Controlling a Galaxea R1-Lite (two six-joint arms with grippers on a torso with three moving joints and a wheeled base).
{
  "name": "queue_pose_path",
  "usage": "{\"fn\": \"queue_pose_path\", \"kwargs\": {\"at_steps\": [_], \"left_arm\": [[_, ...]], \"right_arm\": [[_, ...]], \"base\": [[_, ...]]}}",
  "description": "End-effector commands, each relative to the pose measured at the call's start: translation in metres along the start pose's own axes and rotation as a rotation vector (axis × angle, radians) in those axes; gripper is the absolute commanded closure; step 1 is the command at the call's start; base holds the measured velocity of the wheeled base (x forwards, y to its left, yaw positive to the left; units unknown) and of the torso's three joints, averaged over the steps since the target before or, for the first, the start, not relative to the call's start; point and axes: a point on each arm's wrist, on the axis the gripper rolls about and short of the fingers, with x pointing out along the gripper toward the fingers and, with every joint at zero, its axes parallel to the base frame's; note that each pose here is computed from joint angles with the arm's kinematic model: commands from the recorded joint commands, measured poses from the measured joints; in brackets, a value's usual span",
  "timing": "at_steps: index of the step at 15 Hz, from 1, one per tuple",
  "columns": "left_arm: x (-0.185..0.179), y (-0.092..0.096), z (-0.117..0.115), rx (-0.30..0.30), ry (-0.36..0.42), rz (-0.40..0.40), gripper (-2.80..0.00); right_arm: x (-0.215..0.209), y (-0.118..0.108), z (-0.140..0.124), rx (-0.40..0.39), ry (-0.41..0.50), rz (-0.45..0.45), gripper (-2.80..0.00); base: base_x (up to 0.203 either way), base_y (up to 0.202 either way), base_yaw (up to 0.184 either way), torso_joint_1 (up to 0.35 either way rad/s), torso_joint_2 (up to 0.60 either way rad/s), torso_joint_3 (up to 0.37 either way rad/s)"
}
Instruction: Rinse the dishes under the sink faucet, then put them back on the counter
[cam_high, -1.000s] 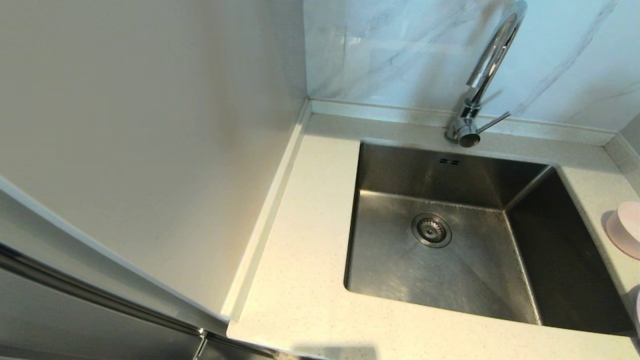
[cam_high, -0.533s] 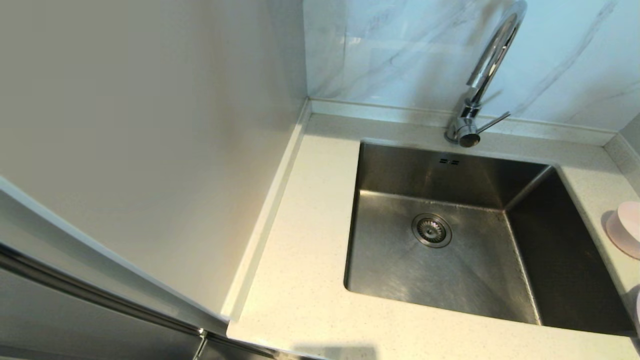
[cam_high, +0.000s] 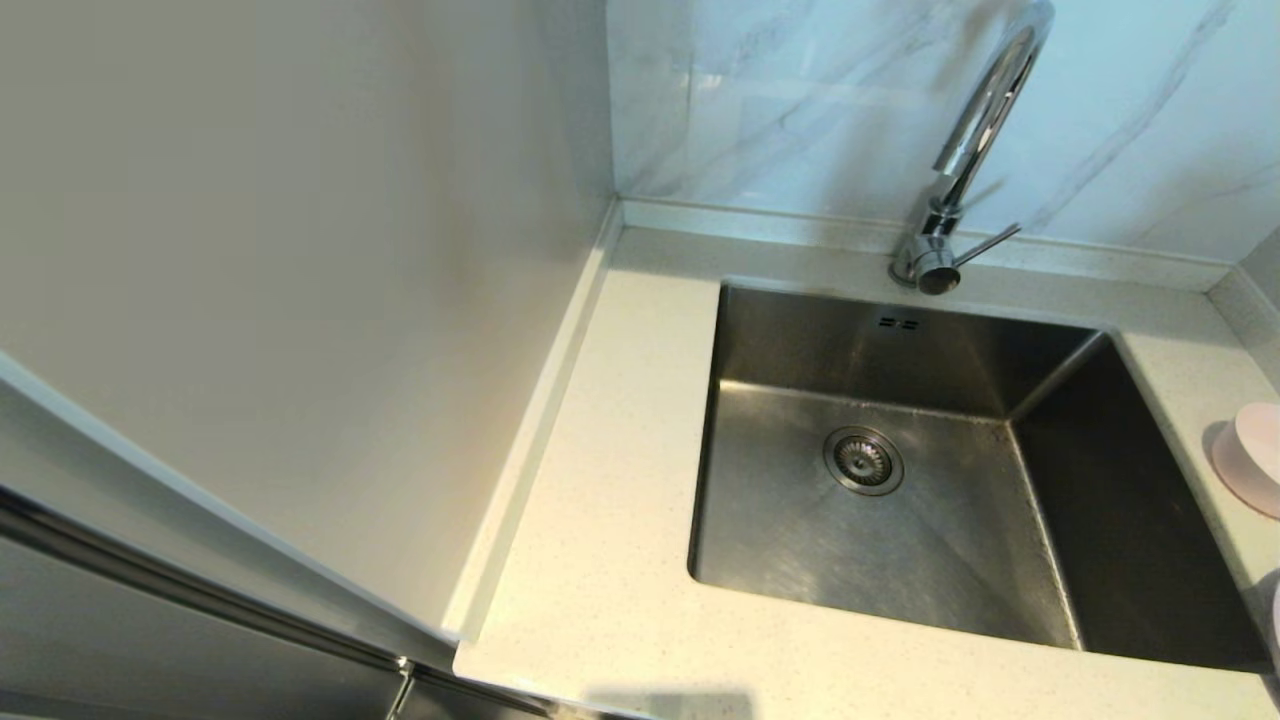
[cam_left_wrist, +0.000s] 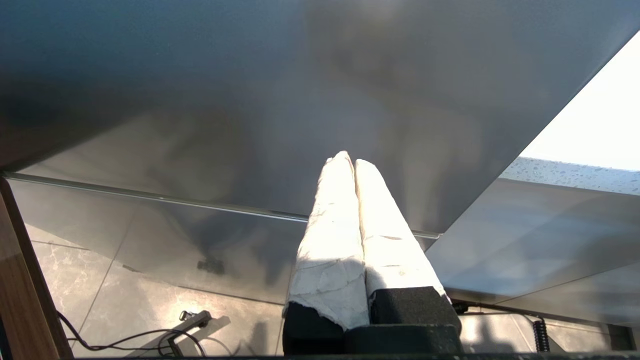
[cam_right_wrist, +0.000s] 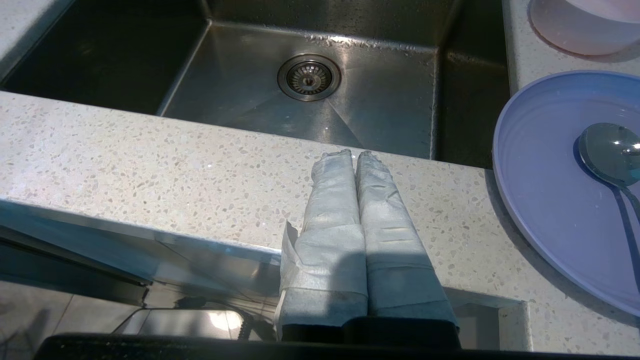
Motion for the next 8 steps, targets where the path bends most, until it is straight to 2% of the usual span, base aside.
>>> {"fn": "queue_pose_path", "kwargs": {"at_steps": [1,8], "left_arm": [[0.0,0.0,0.0,0.0,0.0,0.001,0.0],[0.0,0.0,0.0,0.0,0.0,0.001,0.0]], "right_arm": [[0.0009,-0.0001,-0.0025,0.0,0.012,-0.001,0.0],[0.0009,-0.0001,-0.0025,0.0,0.012,-0.001,0.0]], "base": [[0.0,0.0,0.0,0.0,0.0,0.0],[0.0,0.0,0.0,0.0,0.0,0.0]]}}
